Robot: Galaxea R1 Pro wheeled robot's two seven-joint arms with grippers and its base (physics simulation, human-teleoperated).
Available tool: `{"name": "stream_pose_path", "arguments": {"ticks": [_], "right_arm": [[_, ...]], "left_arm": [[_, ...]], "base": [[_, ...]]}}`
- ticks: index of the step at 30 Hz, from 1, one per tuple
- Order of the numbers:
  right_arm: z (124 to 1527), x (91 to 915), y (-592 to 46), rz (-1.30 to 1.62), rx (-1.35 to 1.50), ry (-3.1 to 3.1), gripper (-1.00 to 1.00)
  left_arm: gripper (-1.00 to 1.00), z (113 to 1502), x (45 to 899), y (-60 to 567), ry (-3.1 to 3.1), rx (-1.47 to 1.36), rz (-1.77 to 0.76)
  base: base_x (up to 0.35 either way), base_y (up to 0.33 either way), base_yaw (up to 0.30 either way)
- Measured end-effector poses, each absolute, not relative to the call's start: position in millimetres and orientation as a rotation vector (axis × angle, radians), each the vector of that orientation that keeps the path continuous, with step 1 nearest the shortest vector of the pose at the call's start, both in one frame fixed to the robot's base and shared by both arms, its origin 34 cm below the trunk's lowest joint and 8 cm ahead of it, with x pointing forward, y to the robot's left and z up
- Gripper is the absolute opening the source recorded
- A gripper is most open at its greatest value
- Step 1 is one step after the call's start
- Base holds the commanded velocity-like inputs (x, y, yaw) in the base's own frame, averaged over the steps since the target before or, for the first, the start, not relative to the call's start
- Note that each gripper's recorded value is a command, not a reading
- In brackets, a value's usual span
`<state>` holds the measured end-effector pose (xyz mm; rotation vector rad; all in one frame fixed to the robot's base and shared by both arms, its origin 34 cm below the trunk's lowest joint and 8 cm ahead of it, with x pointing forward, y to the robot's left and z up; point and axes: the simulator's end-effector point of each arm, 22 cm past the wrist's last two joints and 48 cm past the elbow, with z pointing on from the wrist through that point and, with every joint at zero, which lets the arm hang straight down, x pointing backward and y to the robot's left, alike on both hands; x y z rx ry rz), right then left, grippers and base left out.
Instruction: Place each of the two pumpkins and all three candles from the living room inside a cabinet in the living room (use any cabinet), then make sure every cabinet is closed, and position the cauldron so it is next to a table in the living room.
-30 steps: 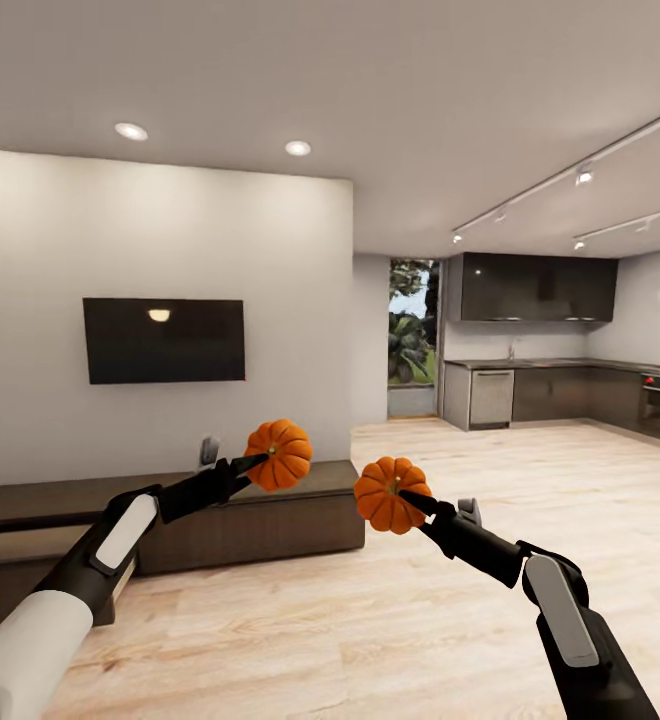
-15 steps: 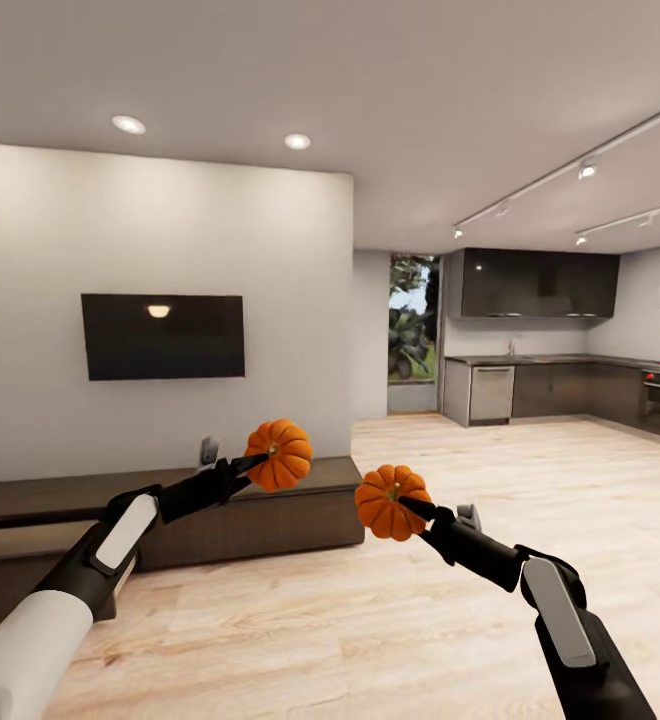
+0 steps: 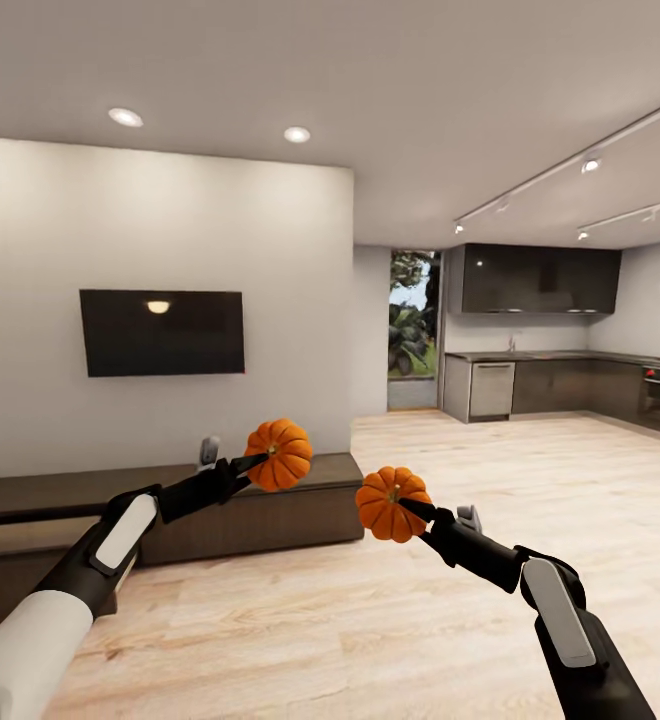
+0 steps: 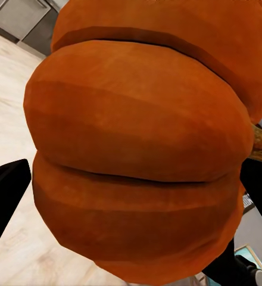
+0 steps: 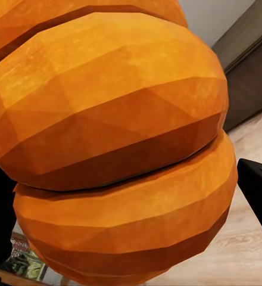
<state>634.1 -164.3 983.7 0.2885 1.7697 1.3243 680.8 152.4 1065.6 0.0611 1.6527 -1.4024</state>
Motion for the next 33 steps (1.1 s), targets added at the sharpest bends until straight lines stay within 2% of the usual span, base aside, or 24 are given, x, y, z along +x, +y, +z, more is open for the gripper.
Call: {"name": "stream_pose_path", "arguments": {"ticks": [33], "right_arm": [[966.3,639.5,-164.0,1.327,0.314,1.800,-1.00]], "left_arm": [[-1.00,1049.7,688.2,152.2,1.677,0.041,-1.409]], "base": [[0.000,0.000,0.000]]}}
